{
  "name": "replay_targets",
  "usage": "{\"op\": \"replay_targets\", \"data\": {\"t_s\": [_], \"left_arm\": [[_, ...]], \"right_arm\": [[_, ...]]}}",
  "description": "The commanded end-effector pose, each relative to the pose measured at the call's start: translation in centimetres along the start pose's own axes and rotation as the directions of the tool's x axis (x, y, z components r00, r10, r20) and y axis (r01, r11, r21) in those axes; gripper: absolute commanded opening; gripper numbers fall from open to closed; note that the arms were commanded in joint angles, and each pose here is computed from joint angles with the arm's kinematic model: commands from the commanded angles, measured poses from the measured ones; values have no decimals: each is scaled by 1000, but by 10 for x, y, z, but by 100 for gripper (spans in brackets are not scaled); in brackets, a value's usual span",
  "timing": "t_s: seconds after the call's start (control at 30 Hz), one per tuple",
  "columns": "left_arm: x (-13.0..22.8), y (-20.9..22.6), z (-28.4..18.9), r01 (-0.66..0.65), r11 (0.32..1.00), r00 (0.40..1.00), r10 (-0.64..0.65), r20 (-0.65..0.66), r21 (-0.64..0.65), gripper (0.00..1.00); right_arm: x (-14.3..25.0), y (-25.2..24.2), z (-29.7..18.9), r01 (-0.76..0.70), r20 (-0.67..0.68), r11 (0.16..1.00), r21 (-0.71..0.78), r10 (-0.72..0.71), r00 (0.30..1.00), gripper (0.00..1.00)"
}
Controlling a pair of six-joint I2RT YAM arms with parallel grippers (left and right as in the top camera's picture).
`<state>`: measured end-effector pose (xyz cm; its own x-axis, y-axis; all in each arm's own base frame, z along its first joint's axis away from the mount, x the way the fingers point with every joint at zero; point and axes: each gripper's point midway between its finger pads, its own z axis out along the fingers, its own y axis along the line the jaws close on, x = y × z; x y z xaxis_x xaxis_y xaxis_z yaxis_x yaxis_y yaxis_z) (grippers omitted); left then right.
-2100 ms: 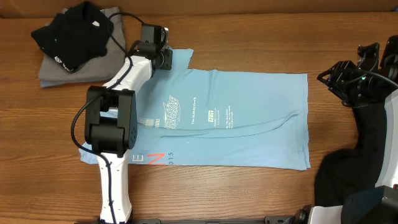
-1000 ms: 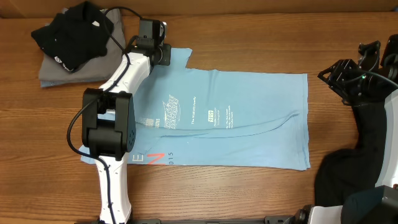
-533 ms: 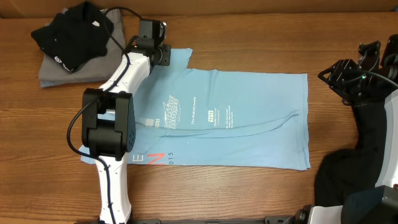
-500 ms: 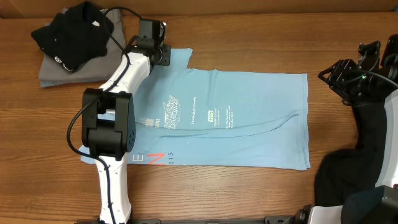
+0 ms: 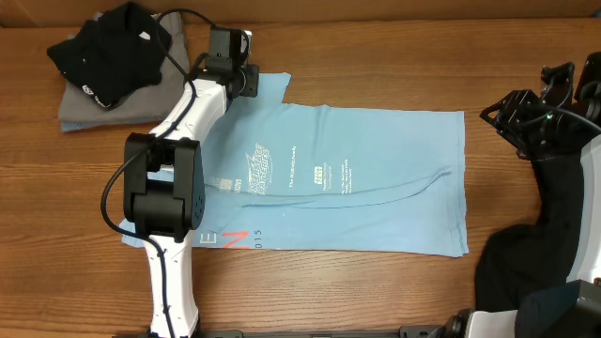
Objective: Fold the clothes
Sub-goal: 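Grasp the upper left sleeve seam with the left gripper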
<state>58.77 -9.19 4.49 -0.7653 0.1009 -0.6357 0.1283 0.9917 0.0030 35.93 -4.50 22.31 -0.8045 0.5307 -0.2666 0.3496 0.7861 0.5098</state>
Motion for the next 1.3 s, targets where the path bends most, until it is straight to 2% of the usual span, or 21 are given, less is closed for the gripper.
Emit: {"op": "replay_targets", "data": {"t_s": [0.0, 0.27, 0.43, 0.53, 0.67, 0.73, 0.9, 1.27], "left_arm": [[0, -2, 7, 2, 1000, 1000, -1, -3, 23, 41], [5, -2, 10, 1, 1000, 1000, -1, -14, 22, 36], [14, -2, 17, 2, 1000, 999, -1, -39, 21, 36], [13, -2, 19, 2, 1000, 1000, -1, -29, 21, 41], [15, -1, 22, 5, 1000, 999, -5, -31, 20, 40], [15, -1, 22, 5, 1000, 999, -5, -32, 20, 35], [16, -1, 23, 6, 1000, 999, -5, -35, 20, 9], [-5, 4, 12, 11, 1000, 1000, -11, -14, 11, 4]], "right_arm": [[1, 0, 0, 13, 4, 1000, 3, -13, 1000, 50], [1, 1, 0, 14, 5, 1000, 3, -14, 1000, 50], [2, 0, 0, 12, 1, 1000, 4, -12, 1000, 50], [2, 0, 0, 12, 1, 1000, 4, -12, 1000, 50], [2, 0, 0, 11, 0, 1000, 4, -11, 1000, 50], [2, 0, 0, 10, -1, 1000, 4, -10, 1000, 50], [2, 0, 0, 10, -2, 1000, 4, -10, 1000, 50], [6, -1, 0, 2, -17, 1000, 8, -2, 1000, 50]]}}
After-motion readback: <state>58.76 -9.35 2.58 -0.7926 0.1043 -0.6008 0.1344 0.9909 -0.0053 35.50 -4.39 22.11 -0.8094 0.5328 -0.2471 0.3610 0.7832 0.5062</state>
